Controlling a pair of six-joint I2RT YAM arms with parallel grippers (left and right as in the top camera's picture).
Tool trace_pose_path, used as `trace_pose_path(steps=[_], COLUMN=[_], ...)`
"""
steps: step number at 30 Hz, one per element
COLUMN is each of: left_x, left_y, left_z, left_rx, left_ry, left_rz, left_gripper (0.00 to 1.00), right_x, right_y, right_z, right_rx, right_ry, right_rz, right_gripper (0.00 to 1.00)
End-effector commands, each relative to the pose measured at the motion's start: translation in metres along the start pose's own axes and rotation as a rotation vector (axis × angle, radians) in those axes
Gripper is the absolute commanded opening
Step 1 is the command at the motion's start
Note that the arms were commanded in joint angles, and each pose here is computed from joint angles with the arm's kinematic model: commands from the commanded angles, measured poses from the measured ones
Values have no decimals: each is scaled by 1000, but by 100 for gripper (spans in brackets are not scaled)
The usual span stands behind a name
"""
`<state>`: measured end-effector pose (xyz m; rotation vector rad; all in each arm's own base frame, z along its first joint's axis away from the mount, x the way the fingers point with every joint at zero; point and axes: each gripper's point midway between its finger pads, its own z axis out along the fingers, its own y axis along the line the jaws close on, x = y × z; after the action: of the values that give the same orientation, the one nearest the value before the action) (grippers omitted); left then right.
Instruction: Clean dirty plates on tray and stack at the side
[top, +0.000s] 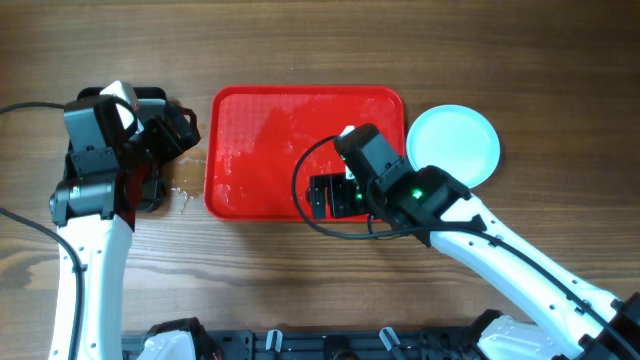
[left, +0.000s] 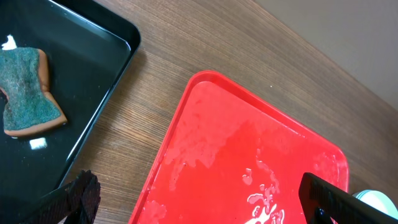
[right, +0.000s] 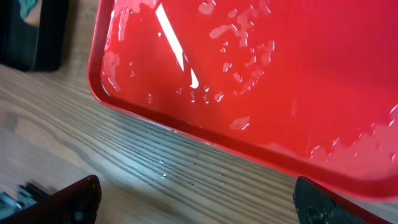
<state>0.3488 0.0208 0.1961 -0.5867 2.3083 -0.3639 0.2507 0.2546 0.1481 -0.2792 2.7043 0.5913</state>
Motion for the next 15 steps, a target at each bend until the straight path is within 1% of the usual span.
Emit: trace_pose_path(steps=[1,3,7,12,15], left_x=[1,1,1,1,1], left_y=[-4,-4,-4,-4,-4], left_z=[0,0,0,0,0], left_rx=[18,18,18,18,18], left_ry=[6,6,6,5,5], left_rz=[8,9,8,9,9], left_gripper=[100,100,100,100,100], right_x=[-5,-12,-31,-36,-38], right_y=[-1,4,12,10,12], right_z=[-4,-6,-10,-27,-43], right_rx=[12,-5,-40,-48,-56], right_ry=[-31,-62,-138,-176,-215], right_rz=[-122,-130,-200,-201,-266], right_gripper=[100,100,100,100,100])
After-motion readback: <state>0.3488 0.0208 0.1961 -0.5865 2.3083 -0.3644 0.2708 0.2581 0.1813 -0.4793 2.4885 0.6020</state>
